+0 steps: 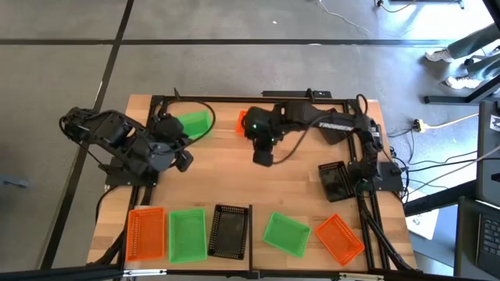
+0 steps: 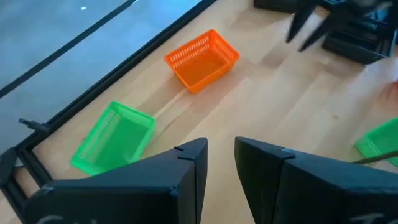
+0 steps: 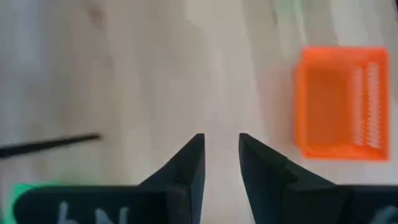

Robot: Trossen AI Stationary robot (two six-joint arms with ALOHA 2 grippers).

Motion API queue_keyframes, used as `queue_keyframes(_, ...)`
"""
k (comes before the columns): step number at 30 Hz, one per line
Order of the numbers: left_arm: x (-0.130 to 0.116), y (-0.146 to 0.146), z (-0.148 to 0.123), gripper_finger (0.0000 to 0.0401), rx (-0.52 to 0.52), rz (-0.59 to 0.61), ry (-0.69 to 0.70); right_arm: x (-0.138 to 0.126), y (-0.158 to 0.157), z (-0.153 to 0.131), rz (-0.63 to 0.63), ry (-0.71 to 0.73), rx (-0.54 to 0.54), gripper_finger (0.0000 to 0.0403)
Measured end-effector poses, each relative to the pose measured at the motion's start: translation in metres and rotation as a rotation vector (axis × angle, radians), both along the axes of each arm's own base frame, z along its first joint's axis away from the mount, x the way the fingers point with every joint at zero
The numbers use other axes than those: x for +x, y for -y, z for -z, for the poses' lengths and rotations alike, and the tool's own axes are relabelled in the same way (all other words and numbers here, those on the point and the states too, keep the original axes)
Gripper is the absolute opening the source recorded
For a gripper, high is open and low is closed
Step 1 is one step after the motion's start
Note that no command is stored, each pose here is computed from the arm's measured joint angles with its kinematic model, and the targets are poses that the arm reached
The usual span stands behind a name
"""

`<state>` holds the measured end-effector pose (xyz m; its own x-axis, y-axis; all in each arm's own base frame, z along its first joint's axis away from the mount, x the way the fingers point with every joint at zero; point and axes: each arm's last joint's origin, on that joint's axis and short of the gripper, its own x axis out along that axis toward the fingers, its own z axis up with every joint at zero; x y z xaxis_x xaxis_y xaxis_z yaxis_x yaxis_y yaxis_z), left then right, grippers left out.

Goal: Stack baskets on shelf by color
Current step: Stack the top green basket on top of the other green basket on the shelf

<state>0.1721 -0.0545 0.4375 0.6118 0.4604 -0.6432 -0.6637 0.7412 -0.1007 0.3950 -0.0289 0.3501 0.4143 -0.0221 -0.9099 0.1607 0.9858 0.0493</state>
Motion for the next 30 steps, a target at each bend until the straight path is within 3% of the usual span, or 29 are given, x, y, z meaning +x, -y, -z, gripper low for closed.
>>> queue_keyframes(9,0.002,-0.021,0.003,0.0073,-0.116,-0.176,-0.009,-0.004,0.036,0.050,0.014,-0.142,-0.011,0.0094)
queue_keyframes(15,0.007,-0.046,0.012,0.0073,-0.212,-0.306,-0.069,-0.006,0.039,0.058,-0.005,-0.168,-0.016,0.0094)
queue_keyframes(22,0.015,-0.081,0.042,0.0073,-0.366,-0.451,-0.164,-0.020,0.036,0.031,-0.060,-0.123,-0.029,0.0094)
queue_keyframes(30,0.036,-0.118,0.078,0.0073,-0.394,-0.404,-0.125,-0.057,0.029,-0.023,-0.107,0.027,-0.079,0.0094)
